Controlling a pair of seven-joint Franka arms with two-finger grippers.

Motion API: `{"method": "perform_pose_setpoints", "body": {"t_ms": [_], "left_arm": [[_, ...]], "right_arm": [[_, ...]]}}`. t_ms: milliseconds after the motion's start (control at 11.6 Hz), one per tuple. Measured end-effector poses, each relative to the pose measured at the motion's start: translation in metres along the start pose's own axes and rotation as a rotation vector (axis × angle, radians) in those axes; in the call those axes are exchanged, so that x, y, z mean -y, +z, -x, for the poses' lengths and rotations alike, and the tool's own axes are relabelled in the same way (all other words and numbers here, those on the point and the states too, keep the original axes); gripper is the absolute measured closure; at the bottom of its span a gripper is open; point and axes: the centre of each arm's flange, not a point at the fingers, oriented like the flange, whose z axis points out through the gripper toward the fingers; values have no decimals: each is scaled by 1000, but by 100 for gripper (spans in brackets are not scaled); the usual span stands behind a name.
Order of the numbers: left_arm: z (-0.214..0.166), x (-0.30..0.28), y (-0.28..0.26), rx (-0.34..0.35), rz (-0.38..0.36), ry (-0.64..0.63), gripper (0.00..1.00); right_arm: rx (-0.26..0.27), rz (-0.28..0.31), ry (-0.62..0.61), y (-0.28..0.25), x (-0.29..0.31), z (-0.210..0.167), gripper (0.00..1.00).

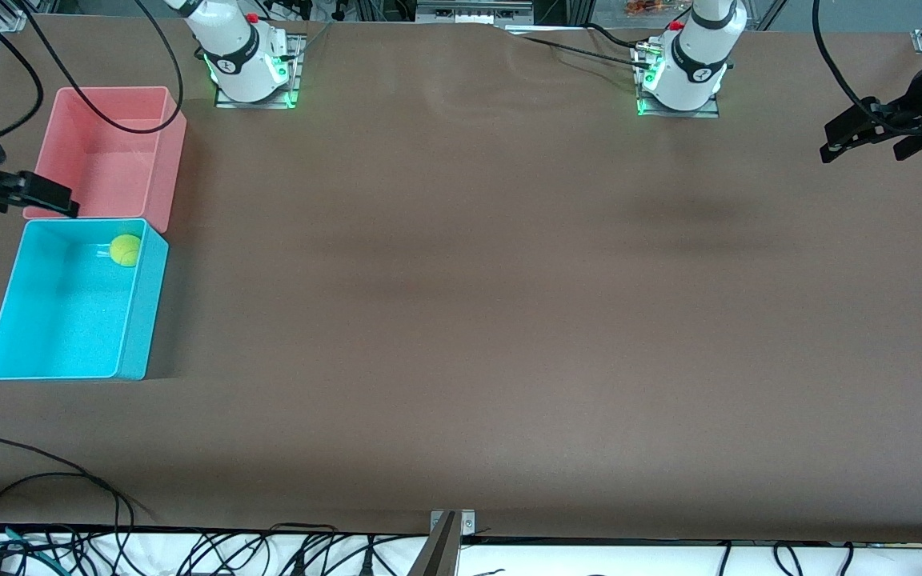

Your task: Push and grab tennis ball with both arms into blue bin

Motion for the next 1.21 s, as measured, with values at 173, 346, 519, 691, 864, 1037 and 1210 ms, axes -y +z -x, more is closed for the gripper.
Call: {"method": "perform_pose_setpoints", "body": {"t_ms": [173,346,519,691,864,1037,1210], "left_arm": [[0,1,0,0,0,-1,0],[0,1,0,0,0,-1,0],[0,1,0,0,0,-1,0],[0,1,0,0,0,-3,0],[0,2,0,0,0,-3,0],[0,2,0,0,0,-3,0],[0,1,0,0,0,-2,0]], "right_arm": [[-21,-1,7,-12,-5,2,0],[-23,-1,10,-12,-7,1,0],[-22,-2,11,-12,-8,1,0],[-22,-1,18,-12,-12,1,0],[-28,-2,21,-15,-13,1,0],[-29,2,12,-15,-7,2,0],[-29,9,18,-15,-8,2,0]]}}
